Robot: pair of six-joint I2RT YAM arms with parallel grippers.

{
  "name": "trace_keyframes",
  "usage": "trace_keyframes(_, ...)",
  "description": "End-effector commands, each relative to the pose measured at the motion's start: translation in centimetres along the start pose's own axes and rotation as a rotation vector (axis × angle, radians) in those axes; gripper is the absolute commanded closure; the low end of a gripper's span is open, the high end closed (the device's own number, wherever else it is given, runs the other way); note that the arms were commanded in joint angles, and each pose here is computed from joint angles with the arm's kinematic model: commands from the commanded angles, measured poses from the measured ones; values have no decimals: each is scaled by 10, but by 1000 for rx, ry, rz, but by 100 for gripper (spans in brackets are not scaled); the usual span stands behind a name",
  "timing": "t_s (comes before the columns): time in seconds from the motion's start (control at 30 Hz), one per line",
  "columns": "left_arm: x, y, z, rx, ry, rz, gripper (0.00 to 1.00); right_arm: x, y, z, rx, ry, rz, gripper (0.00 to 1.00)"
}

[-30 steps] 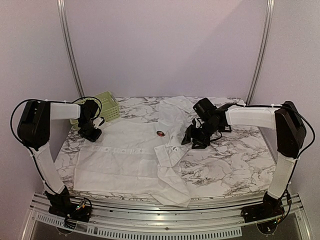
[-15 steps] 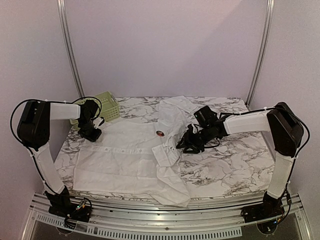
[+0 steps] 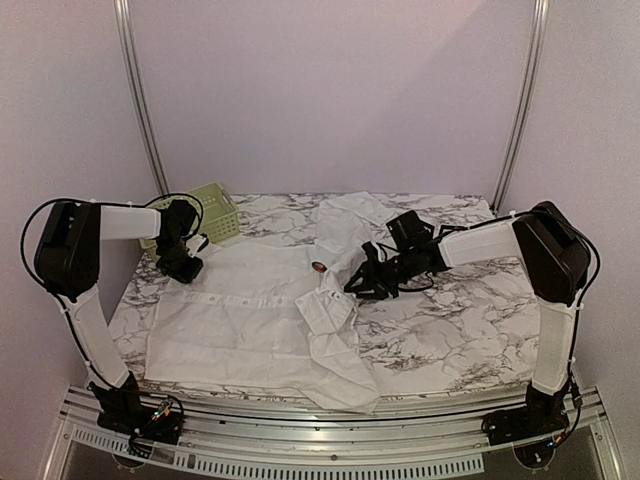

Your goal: Pin the brooch onto the clothing

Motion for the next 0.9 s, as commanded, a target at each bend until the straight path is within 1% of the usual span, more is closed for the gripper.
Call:
trace_keyframes(0.0,-13,25,26,130,22,41,100,13,-4,2,34,-52,-62,88)
trace_keyframes(0.07,-14,25,27,132,23,41,100,18,-8,5,45,-60,-69,97)
trace_keyframes(0.1,-13,25,27,132,22,40,100,19,-10,6,44,-62,-66,100)
trace_keyframes(0.2,-13,25,26,128,25,35,100,20,-23,3,2,-58,-17,100)
trace_keyframes(0.27,-12,26,26,130,31,25,100,13,-37,-4,-61,-36,54,100)
trace_keyframes(0.4,-11,28,27,136,42,9,100,-3,-76,-25,-230,6,225,100)
trace_keyframes(0.5,-11,29,27,141,45,3,100,-7,-101,-41,-340,-17,376,100)
trace_keyframes(0.63,-10,29,29,146,51,-7,100,-16,-114,-58,-405,-83,608,100)
trace_keyframes(0.77,-8,29,30,150,61,-24,100,-22,-119,-81,-438,-172,825,100)
trace_keyframes(0.87,-8,29,30,150,66,-31,100,-27,-122,-95,-462,-222,955,100)
Point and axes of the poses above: each gripper's point midway between its finger pads, its own y axis out along the fingers, its own x axis along the line the jaws close on, z = x × y, the point moved 8 cm from there along -y, back along the fingers, and after that the axes turned 10 degrees about y, right-handed, at the moved point
